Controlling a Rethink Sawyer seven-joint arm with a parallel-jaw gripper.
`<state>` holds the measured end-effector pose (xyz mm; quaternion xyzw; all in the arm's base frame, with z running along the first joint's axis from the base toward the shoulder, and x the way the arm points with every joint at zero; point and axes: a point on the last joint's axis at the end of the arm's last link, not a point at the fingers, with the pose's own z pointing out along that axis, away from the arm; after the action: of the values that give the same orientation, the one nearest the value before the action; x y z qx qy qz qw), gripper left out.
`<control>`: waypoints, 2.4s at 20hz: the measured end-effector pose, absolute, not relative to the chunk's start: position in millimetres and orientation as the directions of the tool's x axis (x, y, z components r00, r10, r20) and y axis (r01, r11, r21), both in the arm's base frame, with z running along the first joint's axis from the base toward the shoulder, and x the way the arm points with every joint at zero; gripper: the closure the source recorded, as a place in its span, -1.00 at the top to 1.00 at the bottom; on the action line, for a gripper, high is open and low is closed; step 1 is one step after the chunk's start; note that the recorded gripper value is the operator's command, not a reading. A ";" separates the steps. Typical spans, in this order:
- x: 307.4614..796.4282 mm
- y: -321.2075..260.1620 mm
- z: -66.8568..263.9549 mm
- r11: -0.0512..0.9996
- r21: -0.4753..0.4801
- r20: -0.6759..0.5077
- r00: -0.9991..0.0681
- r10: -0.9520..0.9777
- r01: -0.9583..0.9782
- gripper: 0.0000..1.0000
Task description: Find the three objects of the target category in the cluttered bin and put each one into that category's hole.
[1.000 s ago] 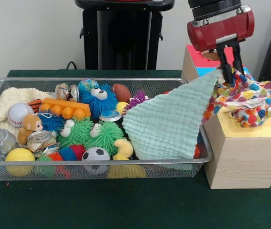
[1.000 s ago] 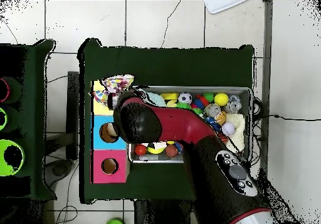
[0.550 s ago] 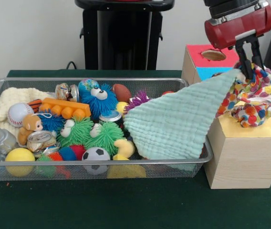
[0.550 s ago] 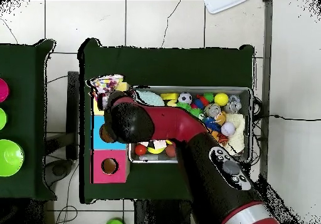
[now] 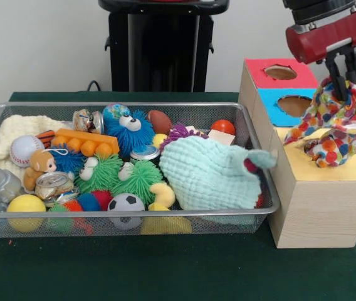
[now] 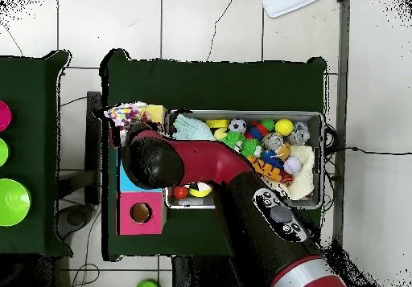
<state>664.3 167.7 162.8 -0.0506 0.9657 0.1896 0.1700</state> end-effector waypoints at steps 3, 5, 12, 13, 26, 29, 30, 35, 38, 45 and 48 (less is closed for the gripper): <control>660.0 183.5 159.4 0.924 0.338 -0.359 -0.932 -0.051 -0.181 -1.00; 657.8 189.5 155.6 0.925 0.331 -0.365 -0.929 -0.056 -0.186 -1.00; 643.4 208.2 119.8 0.947 0.260 -0.346 -0.934 -0.093 -0.190 -1.00; 640.2 210.6 111.9 0.951 0.245 -0.337 -0.936 -0.102 -0.191 -1.00; 650.5 176.0 85.5 0.981 0.130 -0.327 -0.940 -0.096 -0.146 -1.00; 652.3 167.0 87.4 0.984 0.117 -0.325 -0.941 -0.091 -0.136 -1.00; 652.2 166.3 88.5 0.984 0.116 -0.323 -0.942 -0.091 -0.135 -1.00; 650.3 165.4 100.8 0.983 0.117 -0.290 -0.952 -0.102 -0.141 -1.00; 648.4 163.3 110.8 0.983 0.116 -0.263 -0.959 -0.109 -0.143 -1.00; 643.2 161.3 136.5 0.982 0.130 -0.188 -0.976 -0.109 -0.135 -1.00; 641.1 161.7 151.9 0.982 0.144 -0.155 -0.983 -0.101 -0.123 -1.00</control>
<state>641.1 161.7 151.9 -0.0564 0.9927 0.0767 0.0735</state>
